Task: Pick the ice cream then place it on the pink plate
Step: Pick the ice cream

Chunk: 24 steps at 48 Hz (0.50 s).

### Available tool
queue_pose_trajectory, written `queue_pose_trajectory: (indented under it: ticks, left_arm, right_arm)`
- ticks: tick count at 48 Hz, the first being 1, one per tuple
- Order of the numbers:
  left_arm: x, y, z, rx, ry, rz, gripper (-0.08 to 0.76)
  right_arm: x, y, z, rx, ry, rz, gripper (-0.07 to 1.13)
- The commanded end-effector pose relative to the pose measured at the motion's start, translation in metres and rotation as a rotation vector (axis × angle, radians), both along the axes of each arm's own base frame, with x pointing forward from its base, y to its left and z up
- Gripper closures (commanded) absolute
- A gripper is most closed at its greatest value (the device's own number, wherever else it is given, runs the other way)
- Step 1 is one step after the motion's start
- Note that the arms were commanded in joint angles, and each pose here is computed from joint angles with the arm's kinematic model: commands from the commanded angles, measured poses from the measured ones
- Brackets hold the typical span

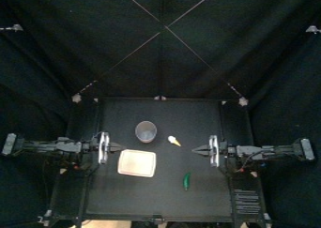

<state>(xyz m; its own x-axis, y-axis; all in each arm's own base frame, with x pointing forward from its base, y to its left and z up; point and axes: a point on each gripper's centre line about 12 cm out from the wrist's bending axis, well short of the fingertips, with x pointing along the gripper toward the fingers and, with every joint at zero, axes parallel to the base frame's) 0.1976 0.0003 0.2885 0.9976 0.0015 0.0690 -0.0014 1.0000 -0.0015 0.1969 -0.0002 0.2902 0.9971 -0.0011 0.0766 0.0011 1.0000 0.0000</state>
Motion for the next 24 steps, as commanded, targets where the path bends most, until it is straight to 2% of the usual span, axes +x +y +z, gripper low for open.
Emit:
queue_pose_trajectory:
  ticks: [1,5,15,19,24]
  left_arm:
    - [0.000,0.006,-0.002,0.005,0.003,0.029,0.676]
    - [0.000,0.008,0.000,0.005,-0.001,0.043,0.716]
    - [-0.001,0.010,0.000,0.006,-0.004,0.049,0.709]
    - [-0.001,0.010,0.000,0.006,-0.006,0.049,0.709]
    - [-0.001,0.010,0.000,0.005,-0.008,0.049,0.709]
  right_arm:
    - [0.007,-0.002,-0.002,0.006,0.023,-0.008,1.07]
    - [0.014,-0.004,-0.011,0.022,0.069,-0.017,1.03]
    - [0.047,-0.011,-0.028,0.068,0.192,-0.050,0.91]
    - [0.060,-0.018,-0.034,0.075,0.254,-0.075,0.81]
    - [0.072,-0.031,-0.049,0.097,0.380,-0.124,0.60]
